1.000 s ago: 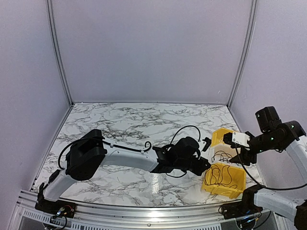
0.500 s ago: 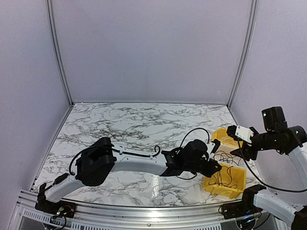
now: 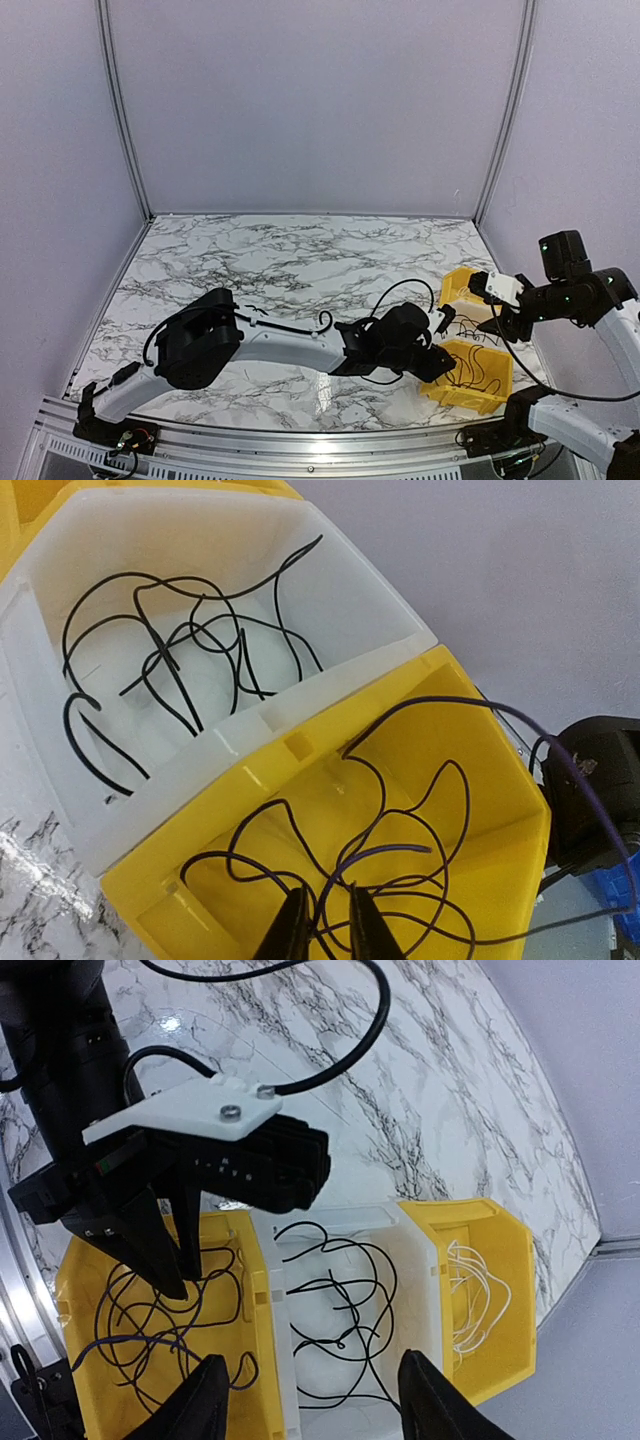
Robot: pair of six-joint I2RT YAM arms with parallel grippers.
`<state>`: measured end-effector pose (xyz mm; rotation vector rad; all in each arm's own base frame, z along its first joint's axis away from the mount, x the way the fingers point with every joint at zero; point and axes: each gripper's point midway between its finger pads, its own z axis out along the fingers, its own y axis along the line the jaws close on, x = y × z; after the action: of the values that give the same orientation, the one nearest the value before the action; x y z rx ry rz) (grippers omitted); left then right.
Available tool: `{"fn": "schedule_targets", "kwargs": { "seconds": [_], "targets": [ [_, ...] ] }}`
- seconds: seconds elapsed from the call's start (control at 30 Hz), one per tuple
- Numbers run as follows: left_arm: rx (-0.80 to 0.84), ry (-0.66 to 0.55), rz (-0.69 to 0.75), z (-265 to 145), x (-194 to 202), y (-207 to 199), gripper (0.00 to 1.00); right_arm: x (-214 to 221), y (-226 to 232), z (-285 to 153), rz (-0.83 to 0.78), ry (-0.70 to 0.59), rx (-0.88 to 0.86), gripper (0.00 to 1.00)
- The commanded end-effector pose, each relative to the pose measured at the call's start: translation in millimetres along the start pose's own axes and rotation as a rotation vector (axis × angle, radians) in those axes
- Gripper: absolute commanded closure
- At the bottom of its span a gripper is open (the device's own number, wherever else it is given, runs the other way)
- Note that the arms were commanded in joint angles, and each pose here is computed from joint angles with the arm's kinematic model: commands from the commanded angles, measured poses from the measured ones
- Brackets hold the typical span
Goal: Untangle the cables
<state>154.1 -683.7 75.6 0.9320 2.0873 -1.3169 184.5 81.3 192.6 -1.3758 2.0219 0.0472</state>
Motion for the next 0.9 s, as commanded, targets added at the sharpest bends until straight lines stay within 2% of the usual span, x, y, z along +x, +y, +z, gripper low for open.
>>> {"fn": "schedule_targets", "kwargs": {
  "seconds": [0.0, 0.17, 0.3, 0.47, 0.6, 0.7, 0.87],
  "targets": [
    [-0.022, -0.073, 0.065, -34, -41, -19, 0.8, 2, 25, -9, -0.058, -0.013, -0.096, 0.42],
    [-0.079, -0.105, 0.085, -58, -54, -14, 0.7, 26, 34, 1, -0.109, 0.075, -0.117, 0.41],
    [-0.099, -0.109, 0.078, -76, -58, -10, 0.67, 40, 35, 16, -0.116, 0.12, -0.13, 0.41],
    [-0.12, -0.094, 0.054, -93, -55, 2, 0.63, 44, 37, 27, -0.118, 0.124, -0.156, 0.41],
    [-0.184, -0.108, 0.04, -122, -58, 19, 0.63, 40, 36, 29, -0.115, 0.107, -0.165, 0.42],
    [-0.359, -0.13, 0.007, -164, -63, 55, 0.61, 29, 31, 26, -0.101, 0.065, -0.151, 0.43],
    [-0.768, -0.109, -0.032, -264, -44, 136, 0.57, -22, 12, 14, -0.012, -0.137, -0.123, 0.43]
  ]
}}
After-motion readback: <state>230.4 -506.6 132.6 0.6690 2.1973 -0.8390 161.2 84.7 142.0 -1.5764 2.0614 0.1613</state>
